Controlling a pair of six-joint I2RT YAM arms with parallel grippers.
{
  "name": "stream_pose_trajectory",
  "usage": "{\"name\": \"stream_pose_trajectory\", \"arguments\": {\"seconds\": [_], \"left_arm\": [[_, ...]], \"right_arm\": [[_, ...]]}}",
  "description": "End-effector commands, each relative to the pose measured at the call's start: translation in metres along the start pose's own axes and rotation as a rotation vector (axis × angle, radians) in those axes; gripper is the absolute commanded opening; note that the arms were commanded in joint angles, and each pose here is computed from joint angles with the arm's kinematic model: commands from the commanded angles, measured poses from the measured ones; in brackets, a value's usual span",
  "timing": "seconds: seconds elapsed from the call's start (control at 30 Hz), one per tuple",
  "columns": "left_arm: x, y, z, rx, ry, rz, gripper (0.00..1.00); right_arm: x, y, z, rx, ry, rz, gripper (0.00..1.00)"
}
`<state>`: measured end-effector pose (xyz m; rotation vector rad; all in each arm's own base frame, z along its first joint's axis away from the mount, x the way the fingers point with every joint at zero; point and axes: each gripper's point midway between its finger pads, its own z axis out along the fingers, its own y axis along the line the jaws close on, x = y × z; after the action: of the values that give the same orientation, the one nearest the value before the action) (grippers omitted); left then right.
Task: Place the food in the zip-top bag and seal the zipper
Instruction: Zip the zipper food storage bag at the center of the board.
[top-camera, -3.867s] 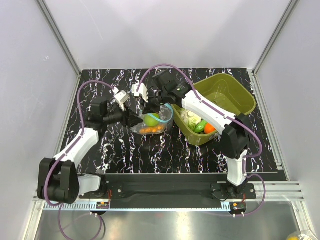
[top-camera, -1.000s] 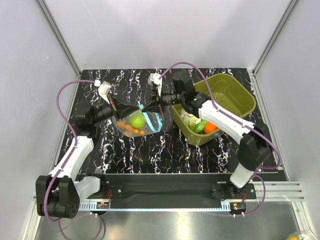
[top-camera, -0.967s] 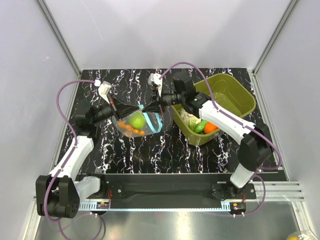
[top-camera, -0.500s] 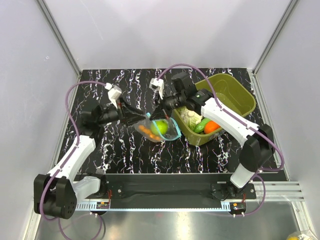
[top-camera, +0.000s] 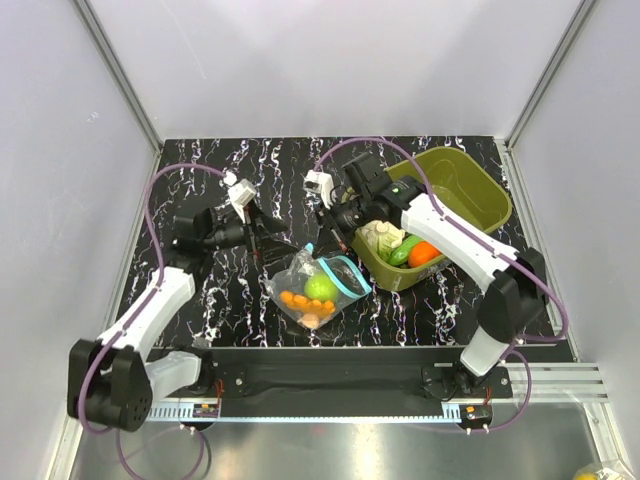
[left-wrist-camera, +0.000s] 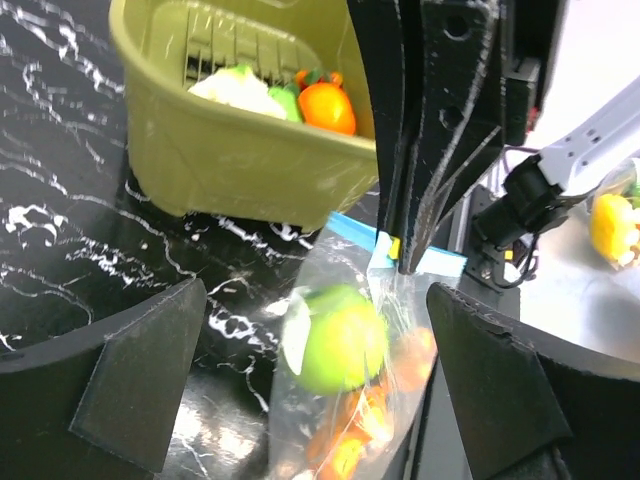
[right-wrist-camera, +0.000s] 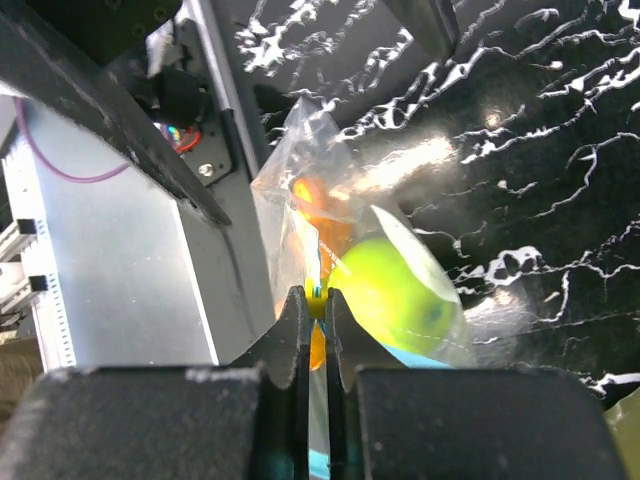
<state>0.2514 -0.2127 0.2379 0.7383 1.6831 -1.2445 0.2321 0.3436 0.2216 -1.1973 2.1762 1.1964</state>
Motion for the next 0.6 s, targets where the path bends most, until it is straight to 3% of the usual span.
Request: {"name": "stream_pose_trajectory", "arguments": {"seconds": [0.0,0.27,0.43,0.57], "left_arm": [[0.001,0.020,0.007,-0.004,0.001,0.060,0.99],[0.005,0.031,0.018,0.096,0.063,0.124,0.99],[0.012,0.035,0.023,0.140,0.104,0.061,0.85],[0.018,0.035,0.027,0.151,0.113,0.037,0.84]], "right_arm": [[-0.004,-0.018,0.012,0.041,0.028,-0.028,0.00],[-0.016,-0.026,0.018,0.049,0.017,-0.085,0.00],[-0.018,-0.026,0.018,0.038,0.020,-0.091,0.00],[-0.020,-0.025,0.019,0.035,0.017,-0.099,0.00]]}}
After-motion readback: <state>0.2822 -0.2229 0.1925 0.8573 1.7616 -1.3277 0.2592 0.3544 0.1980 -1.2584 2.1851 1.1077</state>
